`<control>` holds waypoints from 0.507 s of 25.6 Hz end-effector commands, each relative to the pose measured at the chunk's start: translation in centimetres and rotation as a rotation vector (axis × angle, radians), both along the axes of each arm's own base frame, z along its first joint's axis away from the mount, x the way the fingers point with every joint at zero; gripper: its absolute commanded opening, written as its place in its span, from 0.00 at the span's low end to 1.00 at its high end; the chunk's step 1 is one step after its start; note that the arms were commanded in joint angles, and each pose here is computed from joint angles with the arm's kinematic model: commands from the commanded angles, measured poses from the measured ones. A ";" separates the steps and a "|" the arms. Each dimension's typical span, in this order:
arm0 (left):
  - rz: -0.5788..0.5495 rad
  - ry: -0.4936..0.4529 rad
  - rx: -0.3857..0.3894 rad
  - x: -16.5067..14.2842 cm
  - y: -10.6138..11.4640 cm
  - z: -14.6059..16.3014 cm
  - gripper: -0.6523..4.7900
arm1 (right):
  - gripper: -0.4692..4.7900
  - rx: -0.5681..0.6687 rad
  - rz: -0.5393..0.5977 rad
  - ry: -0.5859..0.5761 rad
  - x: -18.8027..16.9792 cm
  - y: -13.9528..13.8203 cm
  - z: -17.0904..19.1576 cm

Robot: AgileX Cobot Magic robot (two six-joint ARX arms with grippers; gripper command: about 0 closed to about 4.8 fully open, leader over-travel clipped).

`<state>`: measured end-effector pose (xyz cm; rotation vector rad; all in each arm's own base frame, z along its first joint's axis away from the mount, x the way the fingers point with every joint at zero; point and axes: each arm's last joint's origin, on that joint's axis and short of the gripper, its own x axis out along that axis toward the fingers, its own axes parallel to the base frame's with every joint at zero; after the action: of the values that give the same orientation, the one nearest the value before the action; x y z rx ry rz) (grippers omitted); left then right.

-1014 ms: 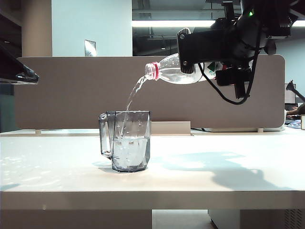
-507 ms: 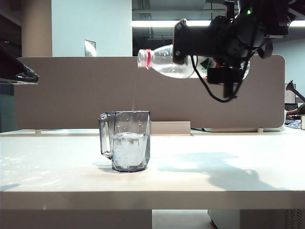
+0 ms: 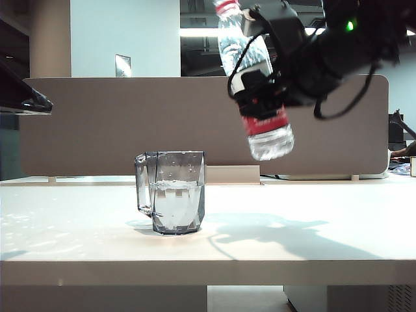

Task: Pick up the mineral water bottle on the table and pour water into the mug until it's half full.

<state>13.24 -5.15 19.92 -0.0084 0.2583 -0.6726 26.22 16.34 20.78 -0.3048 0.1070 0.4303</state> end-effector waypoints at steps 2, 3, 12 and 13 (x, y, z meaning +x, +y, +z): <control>-0.001 -0.008 -0.005 0.0 0.0 0.2 0.11 | 0.58 0.260 -0.012 -0.045 -0.9 -0.5 -2.0; -0.001 -0.008 -0.005 0.0 0.0 0.2 0.11 | 0.58 0.326 -0.015 -0.041 -1.2 -0.7 -2.8; -0.001 -0.008 -0.005 0.0 0.0 0.2 0.11 | 0.58 0.404 -0.001 0.035 -1.3 0.3 -7.2; -0.001 -0.008 -0.005 0.0 0.0 0.2 0.11 | 0.58 0.399 0.006 0.043 -1.4 0.5 -7.6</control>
<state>13.24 -5.15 19.92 -0.0084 0.2583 -0.6726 24.79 16.59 12.84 0.0760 0.1009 0.4444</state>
